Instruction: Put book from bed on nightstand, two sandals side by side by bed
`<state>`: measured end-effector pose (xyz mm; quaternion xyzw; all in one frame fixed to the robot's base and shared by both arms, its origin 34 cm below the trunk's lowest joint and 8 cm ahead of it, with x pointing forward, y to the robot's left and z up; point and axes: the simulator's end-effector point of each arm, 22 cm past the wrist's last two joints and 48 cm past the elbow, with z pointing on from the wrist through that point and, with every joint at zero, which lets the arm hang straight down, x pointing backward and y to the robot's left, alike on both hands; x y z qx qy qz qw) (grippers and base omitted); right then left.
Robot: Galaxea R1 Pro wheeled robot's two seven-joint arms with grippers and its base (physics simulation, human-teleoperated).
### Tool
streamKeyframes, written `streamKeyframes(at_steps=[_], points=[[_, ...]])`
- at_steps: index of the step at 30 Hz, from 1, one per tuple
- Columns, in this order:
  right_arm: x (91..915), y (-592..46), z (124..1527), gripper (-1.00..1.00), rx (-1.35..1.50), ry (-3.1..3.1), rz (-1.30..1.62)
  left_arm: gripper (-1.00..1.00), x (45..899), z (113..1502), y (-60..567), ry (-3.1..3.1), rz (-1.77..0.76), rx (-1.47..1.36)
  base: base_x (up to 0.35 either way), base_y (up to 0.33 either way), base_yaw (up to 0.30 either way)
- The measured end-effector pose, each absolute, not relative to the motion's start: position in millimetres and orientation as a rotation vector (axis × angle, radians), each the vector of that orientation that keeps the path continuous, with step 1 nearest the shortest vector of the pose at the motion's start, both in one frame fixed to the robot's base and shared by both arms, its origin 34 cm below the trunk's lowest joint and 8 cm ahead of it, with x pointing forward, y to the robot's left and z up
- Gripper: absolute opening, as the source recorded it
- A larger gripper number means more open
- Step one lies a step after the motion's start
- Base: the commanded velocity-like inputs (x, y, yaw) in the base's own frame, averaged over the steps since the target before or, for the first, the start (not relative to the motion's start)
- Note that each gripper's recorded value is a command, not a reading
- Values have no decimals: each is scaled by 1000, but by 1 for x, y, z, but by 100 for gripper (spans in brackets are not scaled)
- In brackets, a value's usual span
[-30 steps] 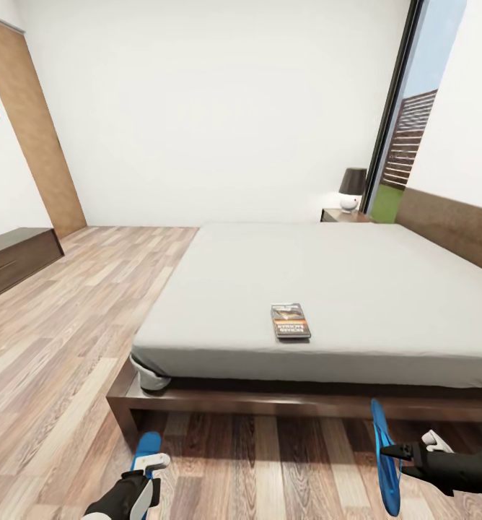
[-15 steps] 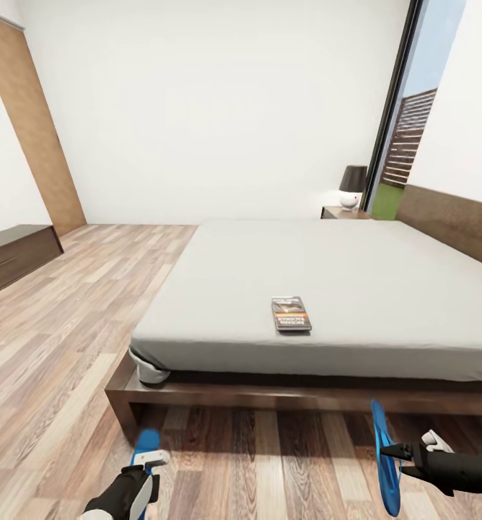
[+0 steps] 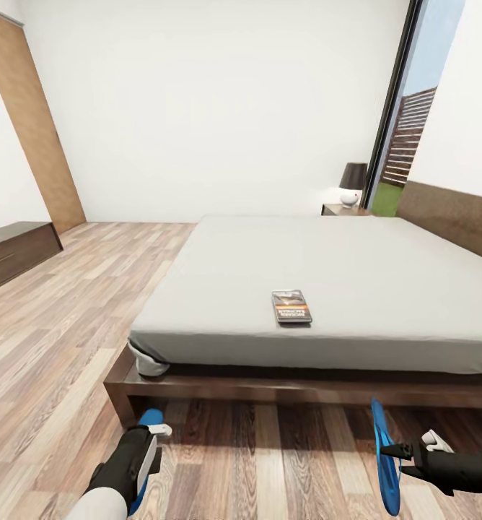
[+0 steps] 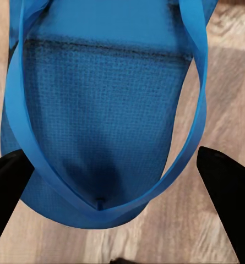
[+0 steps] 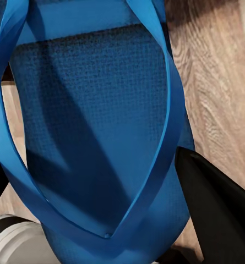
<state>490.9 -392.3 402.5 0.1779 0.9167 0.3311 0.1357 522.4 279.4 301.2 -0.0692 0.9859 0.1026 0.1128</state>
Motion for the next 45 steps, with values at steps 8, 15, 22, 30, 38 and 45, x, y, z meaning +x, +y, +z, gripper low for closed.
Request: streamKeyframes(at_steps=[8,15,22,30,38,45], points=[[506,-372,421,-100,548,2471,1189,-100,518,284,277,2890,297,-199,0,0,0],[502,-368,411,-100,588,2476,1238,-100,513,270,276,2909,296,-196,0,0,0],[498,-368,398,-100,616,2503,1243,-100,506,257,275,2937,298,-192,0,0,0],[494,-367,384,-100,641,2530,1243,-100,498,242,273,2969,296,-189,0,0,0],[490,-367,369,-100,667,2557,1242,-100,513,232,275,2887,299,-194,0,0,0],[486,-367,357,-100,689,2580,1242,-100,518,222,280,2853,309,-195,0,0,0]])
